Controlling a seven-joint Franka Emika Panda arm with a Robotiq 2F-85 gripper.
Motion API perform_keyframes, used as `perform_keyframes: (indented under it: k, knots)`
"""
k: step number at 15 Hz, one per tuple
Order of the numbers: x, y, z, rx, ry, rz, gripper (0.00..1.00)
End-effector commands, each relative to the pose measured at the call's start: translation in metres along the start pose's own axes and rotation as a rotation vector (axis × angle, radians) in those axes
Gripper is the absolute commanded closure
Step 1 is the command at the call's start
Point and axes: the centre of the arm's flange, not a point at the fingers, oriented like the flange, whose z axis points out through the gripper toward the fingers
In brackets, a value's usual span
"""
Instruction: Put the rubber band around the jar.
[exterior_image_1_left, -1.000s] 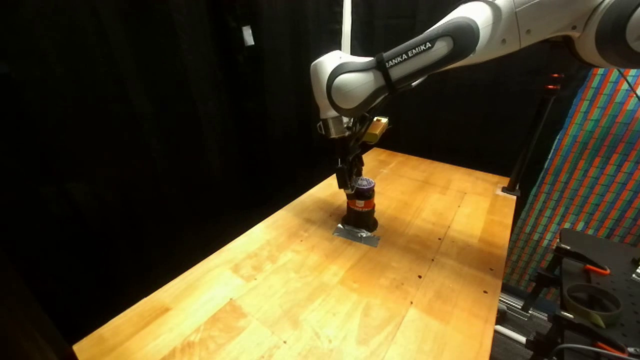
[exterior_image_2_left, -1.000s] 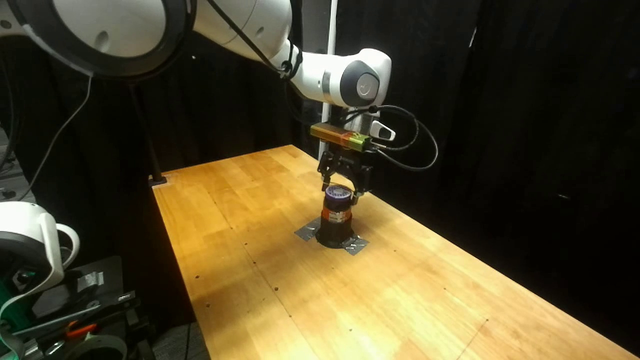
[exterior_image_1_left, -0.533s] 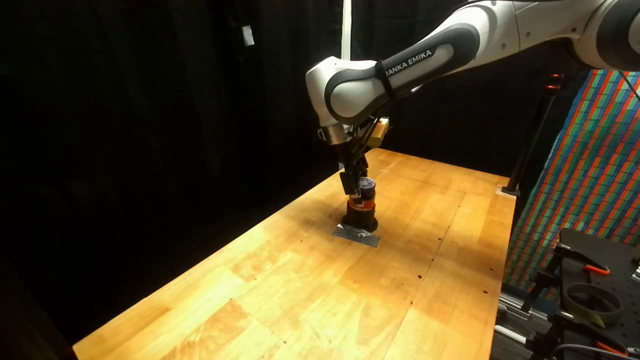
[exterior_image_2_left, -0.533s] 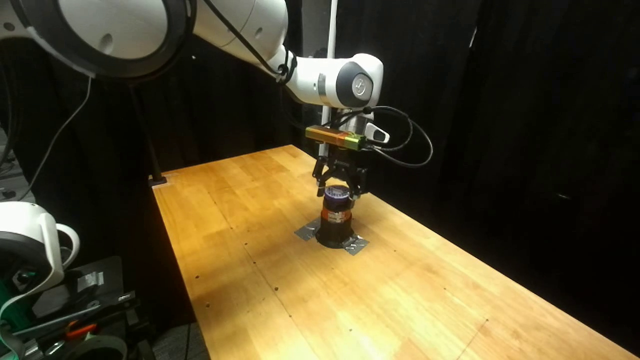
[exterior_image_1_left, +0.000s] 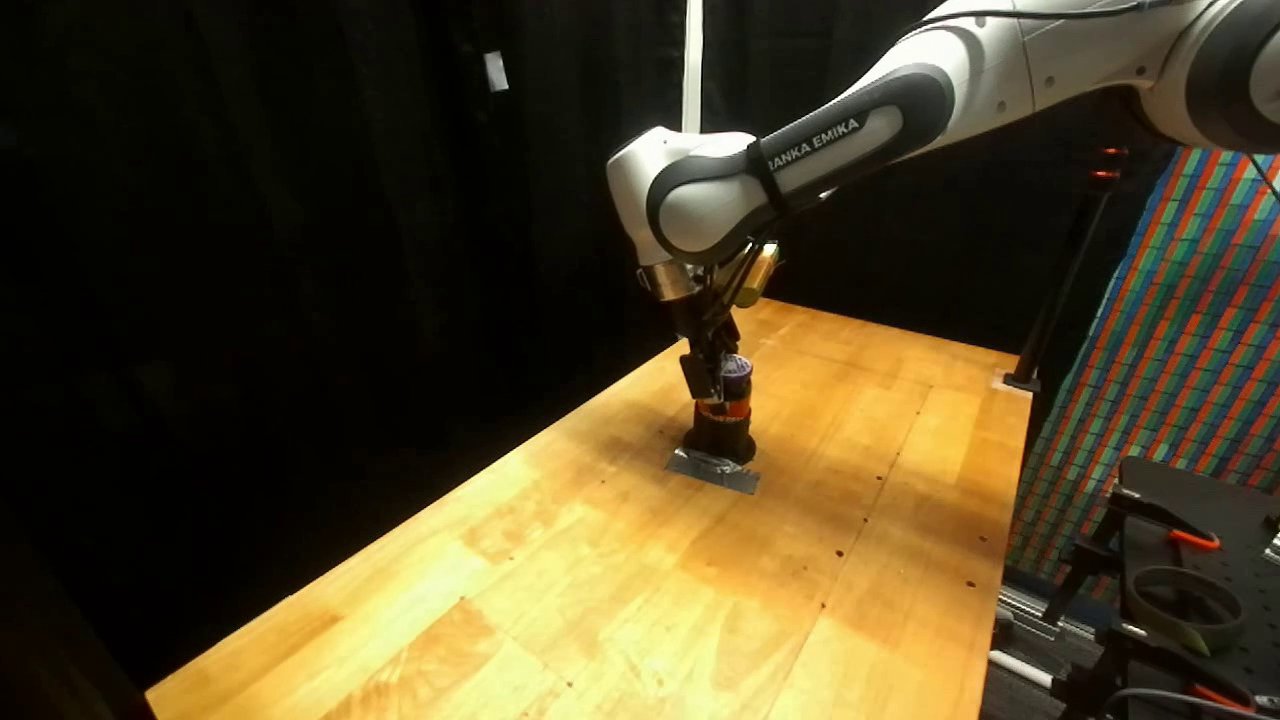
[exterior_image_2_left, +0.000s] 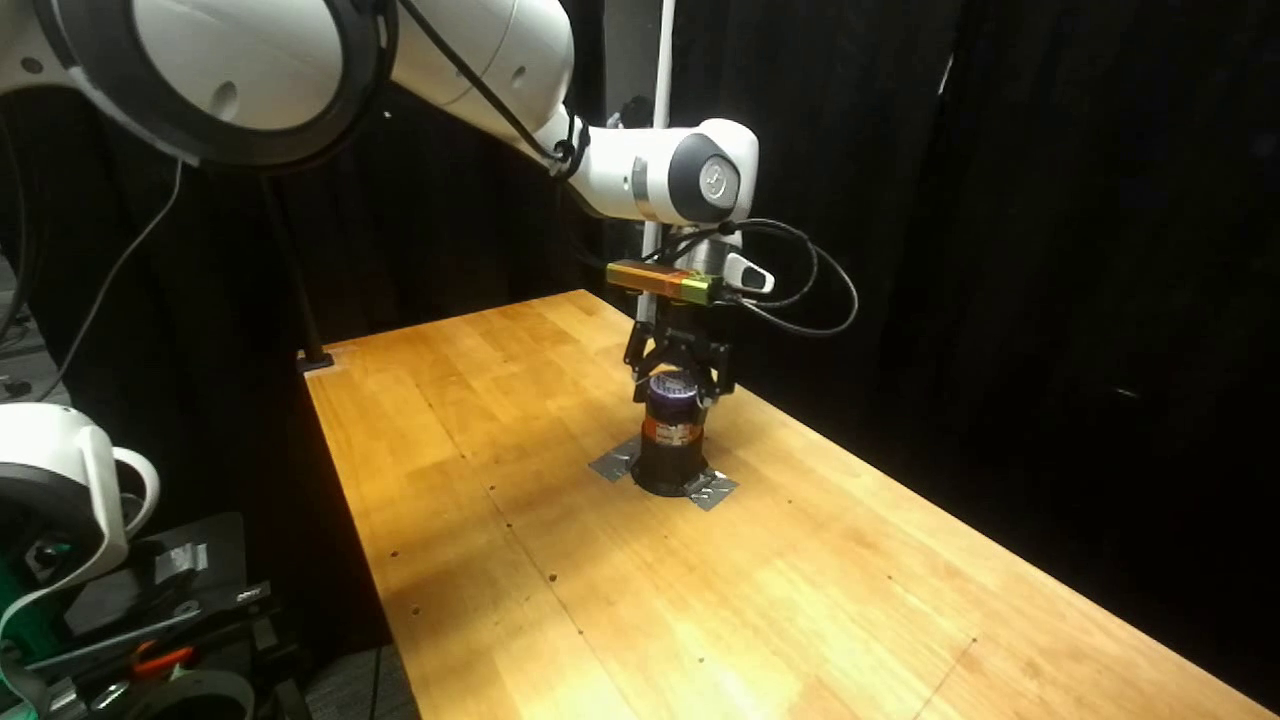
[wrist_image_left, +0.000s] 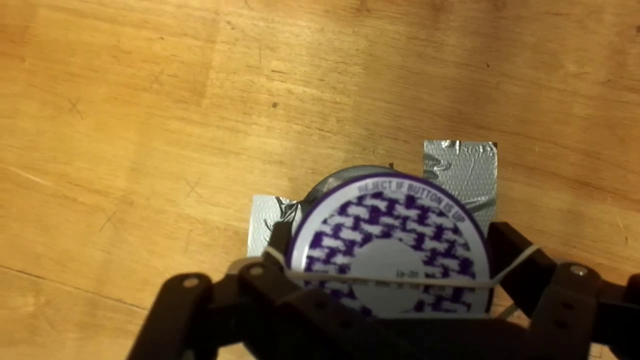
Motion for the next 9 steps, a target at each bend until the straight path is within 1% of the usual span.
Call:
perform_keyframes:
  k: [1,3,5,7,9]
  knots:
    - [0.004,0.004,0.006,-0.015,-0.020,0.060,0.00]
    - [-0.007,0.010,0.009,-0.009,-0.054,0.030,0.00]
    - [-0.031,0.014,0.014,-0.001,-0.081,-0.034,0.00]
    - [-0.056,0.016,0.019,0.004,-0.074,-0.060,0.00]
    - [-0.075,0.018,0.023,0.003,-0.070,-0.067,0.00]
